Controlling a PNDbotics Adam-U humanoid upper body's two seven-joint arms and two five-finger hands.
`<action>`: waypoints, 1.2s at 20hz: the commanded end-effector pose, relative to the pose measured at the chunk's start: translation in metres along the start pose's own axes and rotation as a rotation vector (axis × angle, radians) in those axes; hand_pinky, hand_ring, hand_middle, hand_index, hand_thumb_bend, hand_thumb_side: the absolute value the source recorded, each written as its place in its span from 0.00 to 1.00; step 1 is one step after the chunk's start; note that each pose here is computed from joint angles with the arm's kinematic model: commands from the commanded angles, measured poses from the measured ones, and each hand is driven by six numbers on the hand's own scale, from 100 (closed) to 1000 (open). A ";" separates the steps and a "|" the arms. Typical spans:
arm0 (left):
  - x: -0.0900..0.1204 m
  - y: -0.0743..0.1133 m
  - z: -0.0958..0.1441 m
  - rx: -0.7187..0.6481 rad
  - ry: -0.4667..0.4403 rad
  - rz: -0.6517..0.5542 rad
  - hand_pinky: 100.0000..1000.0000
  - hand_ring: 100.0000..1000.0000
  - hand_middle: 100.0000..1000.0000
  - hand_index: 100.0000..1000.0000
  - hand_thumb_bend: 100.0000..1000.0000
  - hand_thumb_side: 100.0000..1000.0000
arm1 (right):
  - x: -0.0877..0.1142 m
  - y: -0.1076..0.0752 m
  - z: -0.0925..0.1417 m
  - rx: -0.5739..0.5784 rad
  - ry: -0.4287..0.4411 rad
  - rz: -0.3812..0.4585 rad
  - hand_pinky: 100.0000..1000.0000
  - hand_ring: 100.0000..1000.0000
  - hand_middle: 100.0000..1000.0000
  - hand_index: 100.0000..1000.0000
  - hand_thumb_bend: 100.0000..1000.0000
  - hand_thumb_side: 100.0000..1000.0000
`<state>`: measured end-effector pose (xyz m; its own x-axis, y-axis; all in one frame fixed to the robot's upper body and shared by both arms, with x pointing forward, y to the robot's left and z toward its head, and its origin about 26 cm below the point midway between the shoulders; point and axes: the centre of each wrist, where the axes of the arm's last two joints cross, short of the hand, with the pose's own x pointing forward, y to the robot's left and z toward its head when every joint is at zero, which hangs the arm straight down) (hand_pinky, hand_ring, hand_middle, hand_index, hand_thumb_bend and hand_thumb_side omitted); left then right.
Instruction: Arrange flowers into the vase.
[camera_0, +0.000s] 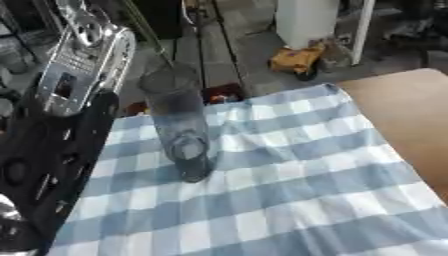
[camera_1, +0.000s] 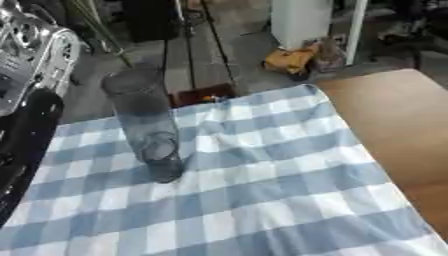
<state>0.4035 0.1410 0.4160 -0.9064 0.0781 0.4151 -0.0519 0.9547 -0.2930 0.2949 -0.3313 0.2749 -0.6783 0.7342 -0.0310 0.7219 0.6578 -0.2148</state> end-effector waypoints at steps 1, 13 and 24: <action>0.009 -0.001 -0.010 0.015 -0.037 0.004 0.00 0.00 0.00 0.00 0.00 0.56 | 0.002 -0.007 -0.011 -0.012 -0.043 0.016 0.77 0.76 0.64 0.79 0.00 0.98; -0.010 0.003 -0.008 0.057 0.005 -0.032 0.00 0.00 0.00 0.00 0.00 0.56 | 0.001 -0.007 -0.010 -0.023 -0.038 0.020 0.77 0.76 0.64 0.79 0.00 0.98; -0.025 0.008 -0.006 0.094 0.055 -0.058 0.00 0.00 0.00 0.00 0.00 0.56 | 0.001 -0.007 -0.009 -0.031 -0.029 0.026 0.77 0.76 0.64 0.79 0.00 0.98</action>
<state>0.4333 0.1456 0.3941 -0.8605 0.0369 0.5081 -0.1522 0.9332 -0.3255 0.2945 -0.3327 0.2756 -0.6706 0.7414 -0.0248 0.7308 0.6545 -0.1938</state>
